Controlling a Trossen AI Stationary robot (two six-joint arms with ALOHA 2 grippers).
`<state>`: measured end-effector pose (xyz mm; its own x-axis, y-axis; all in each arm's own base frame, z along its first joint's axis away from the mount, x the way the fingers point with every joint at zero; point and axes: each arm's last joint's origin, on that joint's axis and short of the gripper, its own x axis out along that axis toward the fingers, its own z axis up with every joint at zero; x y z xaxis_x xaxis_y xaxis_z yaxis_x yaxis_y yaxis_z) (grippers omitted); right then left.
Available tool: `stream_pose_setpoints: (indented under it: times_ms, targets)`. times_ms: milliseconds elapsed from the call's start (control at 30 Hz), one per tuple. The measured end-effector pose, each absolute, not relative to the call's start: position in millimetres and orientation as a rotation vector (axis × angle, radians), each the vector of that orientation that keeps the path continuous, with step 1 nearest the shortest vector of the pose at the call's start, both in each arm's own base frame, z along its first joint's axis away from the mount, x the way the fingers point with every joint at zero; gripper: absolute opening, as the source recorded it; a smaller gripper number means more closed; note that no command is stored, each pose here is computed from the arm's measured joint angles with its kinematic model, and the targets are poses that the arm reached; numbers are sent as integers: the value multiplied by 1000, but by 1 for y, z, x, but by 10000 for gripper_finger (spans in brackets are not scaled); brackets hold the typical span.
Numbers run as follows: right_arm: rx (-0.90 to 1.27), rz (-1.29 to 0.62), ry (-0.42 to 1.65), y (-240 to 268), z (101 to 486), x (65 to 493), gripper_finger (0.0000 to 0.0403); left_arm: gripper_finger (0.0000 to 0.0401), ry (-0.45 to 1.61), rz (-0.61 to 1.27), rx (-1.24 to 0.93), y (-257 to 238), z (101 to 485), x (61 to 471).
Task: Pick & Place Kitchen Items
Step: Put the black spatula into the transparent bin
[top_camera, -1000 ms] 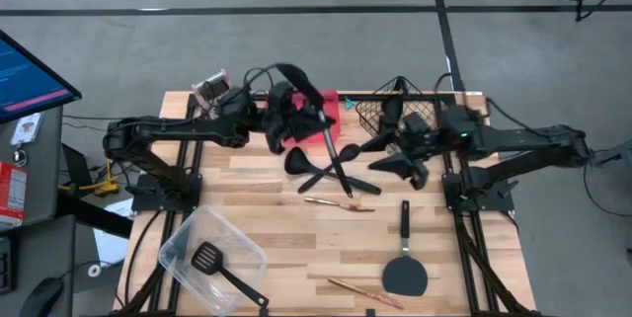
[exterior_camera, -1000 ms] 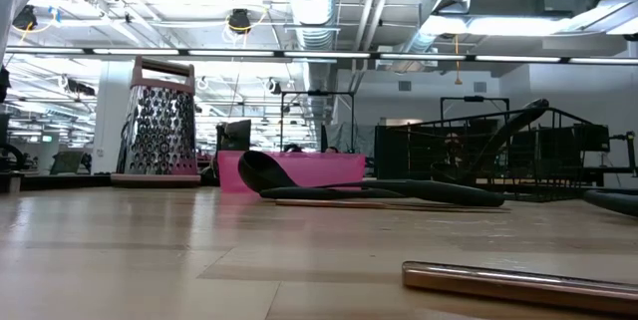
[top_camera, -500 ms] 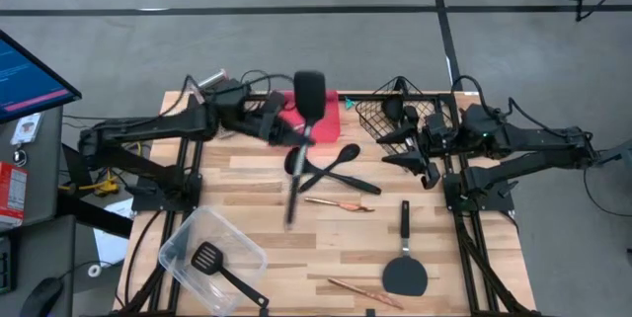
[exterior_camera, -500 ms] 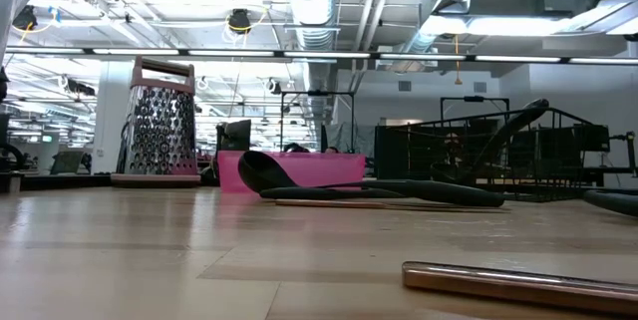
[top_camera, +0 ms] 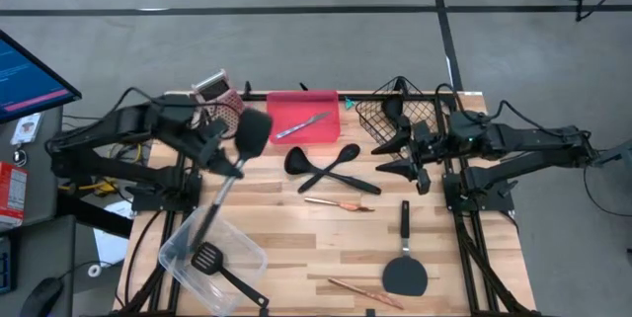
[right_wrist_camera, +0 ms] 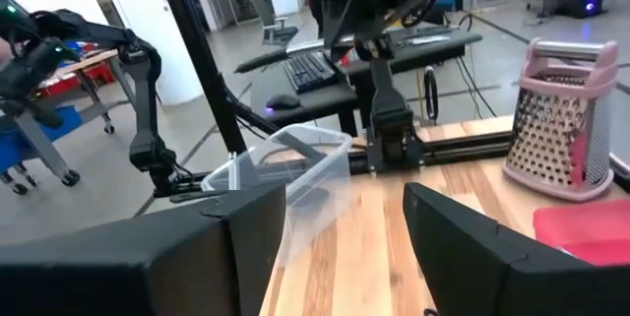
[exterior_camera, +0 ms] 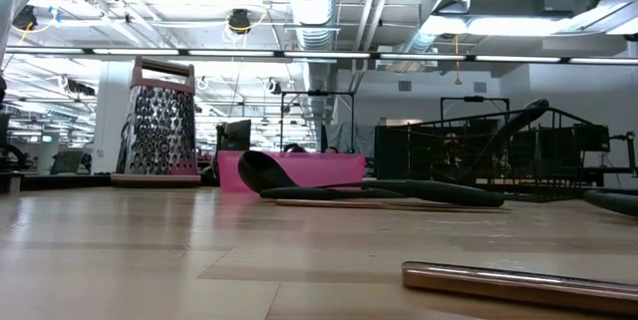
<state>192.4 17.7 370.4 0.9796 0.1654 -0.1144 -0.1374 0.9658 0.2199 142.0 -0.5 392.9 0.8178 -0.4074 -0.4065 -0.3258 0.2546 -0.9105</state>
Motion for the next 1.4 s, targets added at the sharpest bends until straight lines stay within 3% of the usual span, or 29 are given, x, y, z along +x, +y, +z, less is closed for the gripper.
stream_pose_setpoints:
  times_ms: [367, 700, 1400]
  targets:
    - [233, 149, 161, 18, 366, 198, 202, 31, 1118, -111, -1424, -11, 370, 111]
    - [237, 145, 187, 18, 362, 204, 198, 31, 1502, -169, -1234, -29, 353, 98]
    - [237, 139, 243, 20, 351, 219, 199, 31, 1897, -177, -1026, -63, 316, 110]
